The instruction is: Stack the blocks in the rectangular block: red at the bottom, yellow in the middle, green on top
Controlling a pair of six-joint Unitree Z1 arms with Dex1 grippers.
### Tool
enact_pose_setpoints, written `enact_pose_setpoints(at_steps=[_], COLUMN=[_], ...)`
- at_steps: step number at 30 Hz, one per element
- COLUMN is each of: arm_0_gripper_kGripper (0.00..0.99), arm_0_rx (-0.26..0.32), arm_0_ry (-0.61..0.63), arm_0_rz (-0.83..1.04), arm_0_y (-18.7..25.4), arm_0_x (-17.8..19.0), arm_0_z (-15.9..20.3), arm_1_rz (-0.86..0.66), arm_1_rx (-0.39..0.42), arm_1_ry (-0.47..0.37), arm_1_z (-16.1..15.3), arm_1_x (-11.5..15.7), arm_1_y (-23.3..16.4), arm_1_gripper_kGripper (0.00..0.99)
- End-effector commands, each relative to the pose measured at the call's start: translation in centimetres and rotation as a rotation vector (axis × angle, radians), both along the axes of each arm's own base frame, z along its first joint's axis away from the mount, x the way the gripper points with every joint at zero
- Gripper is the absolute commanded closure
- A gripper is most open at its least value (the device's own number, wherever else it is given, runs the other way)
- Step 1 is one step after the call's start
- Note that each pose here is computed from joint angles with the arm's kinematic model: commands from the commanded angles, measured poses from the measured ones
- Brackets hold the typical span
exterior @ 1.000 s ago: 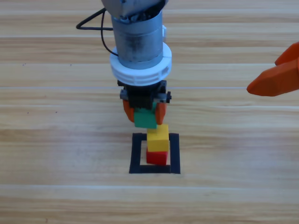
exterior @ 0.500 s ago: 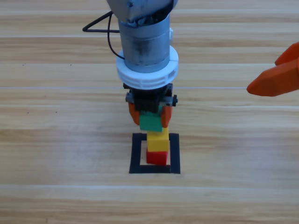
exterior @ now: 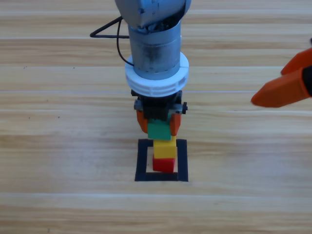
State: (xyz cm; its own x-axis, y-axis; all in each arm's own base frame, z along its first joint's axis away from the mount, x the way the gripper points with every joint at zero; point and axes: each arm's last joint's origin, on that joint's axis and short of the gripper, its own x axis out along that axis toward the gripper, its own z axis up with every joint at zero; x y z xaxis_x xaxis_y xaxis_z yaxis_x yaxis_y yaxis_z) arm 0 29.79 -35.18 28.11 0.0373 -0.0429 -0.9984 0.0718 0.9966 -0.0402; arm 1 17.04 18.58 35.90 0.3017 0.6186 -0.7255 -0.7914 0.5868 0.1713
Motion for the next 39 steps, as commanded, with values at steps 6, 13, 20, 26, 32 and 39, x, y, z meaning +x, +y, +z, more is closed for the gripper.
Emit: enact_pose_setpoints(at_steps=[6,13,20,26,32,39], arm_0_gripper_kGripper=[0.990,0.990,0.990,0.990,0.990,0.333], arm_0_rx=[0.035,0.035,0.044,0.051,0.056,0.041], arm_0_ry=[0.042,0.042,0.048,0.051,0.053,0.039], arm_0_rz=[-0.015,-0.017,-0.015,-0.015,-0.013,-0.018], arm_0_y=[-1.5,-1.8,-1.9,-2.1,-2.2,-2.2], arm_0_x=[-0.4,-0.6,-0.5,-0.4,-0.3,-0.3], arm_0_z=[-2.4,-2.6,-3.0,-3.6,-3.8,-3.2], arm_1_rz=[0.011,0.014,0.014,0.015,0.015,0.015], arm_1_rx=[-0.074,-0.068,-0.067,-0.067,-0.067,-0.067], arm_1_ry=[0.110,0.106,0.105,0.103,0.103,0.103], arm_1_z=[-3.8,-3.6,-3.6,-3.5,-3.5,-3.5], arm_1_x=[2.2,2.1,2.1,2.1,2.1,2.1], arm_1_y=[1.5,1.4,1.3,1.3,1.3,1.3], arm_1_gripper_kGripper=[0.011,0.011,0.011,0.011,0.011,0.011])
